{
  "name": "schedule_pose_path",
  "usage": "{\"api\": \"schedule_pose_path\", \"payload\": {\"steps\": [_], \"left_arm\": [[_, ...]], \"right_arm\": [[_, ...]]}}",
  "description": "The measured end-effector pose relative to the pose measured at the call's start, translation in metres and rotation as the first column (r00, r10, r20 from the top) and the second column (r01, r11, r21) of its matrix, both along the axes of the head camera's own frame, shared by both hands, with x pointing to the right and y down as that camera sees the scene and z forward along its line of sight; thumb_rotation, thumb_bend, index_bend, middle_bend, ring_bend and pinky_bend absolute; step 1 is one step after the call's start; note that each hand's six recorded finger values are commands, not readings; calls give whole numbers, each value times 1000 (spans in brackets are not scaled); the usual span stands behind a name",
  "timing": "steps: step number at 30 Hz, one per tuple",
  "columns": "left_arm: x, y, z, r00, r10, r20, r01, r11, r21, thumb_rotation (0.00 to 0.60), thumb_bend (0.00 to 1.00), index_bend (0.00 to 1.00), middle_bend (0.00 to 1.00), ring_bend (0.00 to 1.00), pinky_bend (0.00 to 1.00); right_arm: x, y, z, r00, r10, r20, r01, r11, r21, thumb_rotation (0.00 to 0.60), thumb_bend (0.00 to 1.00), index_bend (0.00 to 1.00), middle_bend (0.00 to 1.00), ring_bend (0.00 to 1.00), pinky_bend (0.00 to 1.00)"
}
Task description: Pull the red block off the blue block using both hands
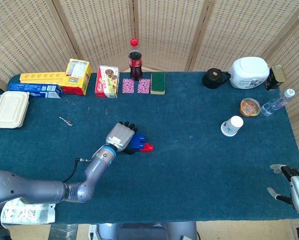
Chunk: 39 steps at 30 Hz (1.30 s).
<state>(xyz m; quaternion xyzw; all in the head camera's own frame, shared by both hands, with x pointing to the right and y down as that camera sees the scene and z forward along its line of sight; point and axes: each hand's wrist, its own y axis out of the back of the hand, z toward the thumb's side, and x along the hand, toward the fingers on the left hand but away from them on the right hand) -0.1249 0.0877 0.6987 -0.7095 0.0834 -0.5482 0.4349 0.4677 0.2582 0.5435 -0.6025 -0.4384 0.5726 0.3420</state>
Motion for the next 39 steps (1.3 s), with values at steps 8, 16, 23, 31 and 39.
{"api": "schedule_pose_path", "payload": {"steps": [8, 16, 23, 31, 39], "left_arm": [[8, -6, 5, 998, 67, 4, -67, 997, 49, 318, 345, 487, 343, 262, 342], [23, -9, 3, 992, 82, -98, -77, 996, 50, 339, 382, 584, 411, 318, 393], [39, -14, -7, 972, 80, -220, -77, 997, 23, 344, 383, 585, 412, 319, 396], [54, -25, -25, 952, 92, -291, -103, 994, -23, 344, 382, 585, 412, 319, 396], [75, -27, -43, 938, 107, -331, -131, 990, -51, 345, 382, 585, 412, 320, 396]], "right_arm": [[0, 1, -3, 1000, 2, -7, -2, 1000, 6, 600, 202, 354, 437, 479, 463], [-2, 2, 1, 1000, -3, 4, 3, 1000, -10, 599, 202, 364, 437, 506, 495], [-9, 2, 3, 997, 15, 81, -12, 999, -34, 600, 202, 395, 454, 550, 538], [-27, -14, 13, 943, 66, 325, -54, 998, -45, 600, 202, 398, 460, 591, 575], [-79, -49, 24, 820, 21, 571, 6, 999, -47, 599, 202, 398, 461, 609, 583]]}}
